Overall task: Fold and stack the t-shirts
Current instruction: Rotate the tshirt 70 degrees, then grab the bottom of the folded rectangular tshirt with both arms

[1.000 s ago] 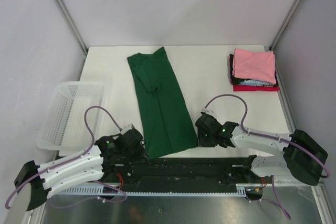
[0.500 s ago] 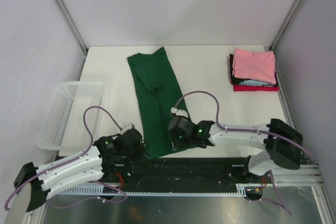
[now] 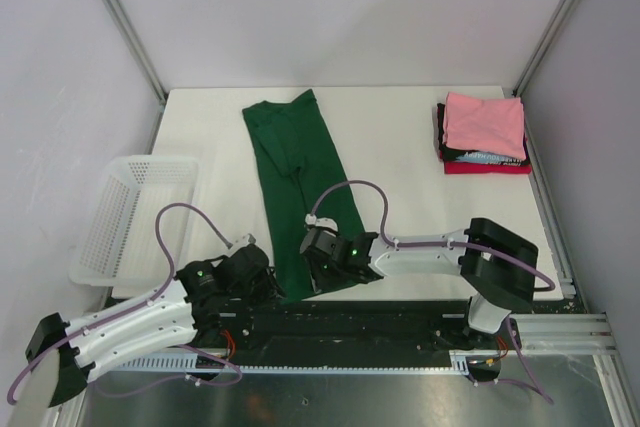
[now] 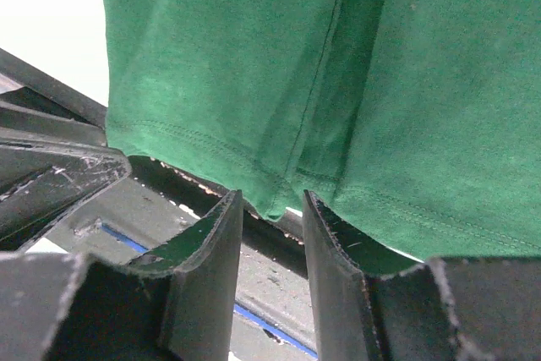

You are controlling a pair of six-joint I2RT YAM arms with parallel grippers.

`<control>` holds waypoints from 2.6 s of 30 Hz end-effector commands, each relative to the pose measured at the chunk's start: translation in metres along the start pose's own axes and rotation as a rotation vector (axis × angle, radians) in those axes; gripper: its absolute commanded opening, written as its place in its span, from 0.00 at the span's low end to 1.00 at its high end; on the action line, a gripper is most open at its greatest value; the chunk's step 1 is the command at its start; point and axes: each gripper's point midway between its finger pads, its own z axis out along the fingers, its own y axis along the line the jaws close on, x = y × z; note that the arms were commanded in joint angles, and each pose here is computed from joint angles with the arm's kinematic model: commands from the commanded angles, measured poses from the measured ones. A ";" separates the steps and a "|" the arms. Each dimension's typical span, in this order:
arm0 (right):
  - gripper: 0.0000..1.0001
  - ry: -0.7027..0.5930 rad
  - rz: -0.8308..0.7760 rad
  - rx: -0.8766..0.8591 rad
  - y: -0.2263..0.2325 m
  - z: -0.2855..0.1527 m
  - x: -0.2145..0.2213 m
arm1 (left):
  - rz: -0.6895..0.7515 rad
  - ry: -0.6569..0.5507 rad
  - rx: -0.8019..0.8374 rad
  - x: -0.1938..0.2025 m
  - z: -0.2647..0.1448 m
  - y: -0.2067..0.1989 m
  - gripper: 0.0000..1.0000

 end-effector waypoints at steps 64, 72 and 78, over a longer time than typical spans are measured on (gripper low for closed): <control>0.13 0.014 0.004 0.108 -0.014 -0.001 0.002 | -0.032 0.034 0.005 0.005 0.021 -0.008 0.24; 0.40 -0.047 0.022 0.060 -0.006 -0.027 -0.017 | -0.018 0.056 0.048 0.006 0.014 -0.022 0.04; 0.49 -0.174 0.079 0.141 -0.038 -0.060 -0.042 | -0.015 0.058 0.070 0.005 0.010 -0.030 0.00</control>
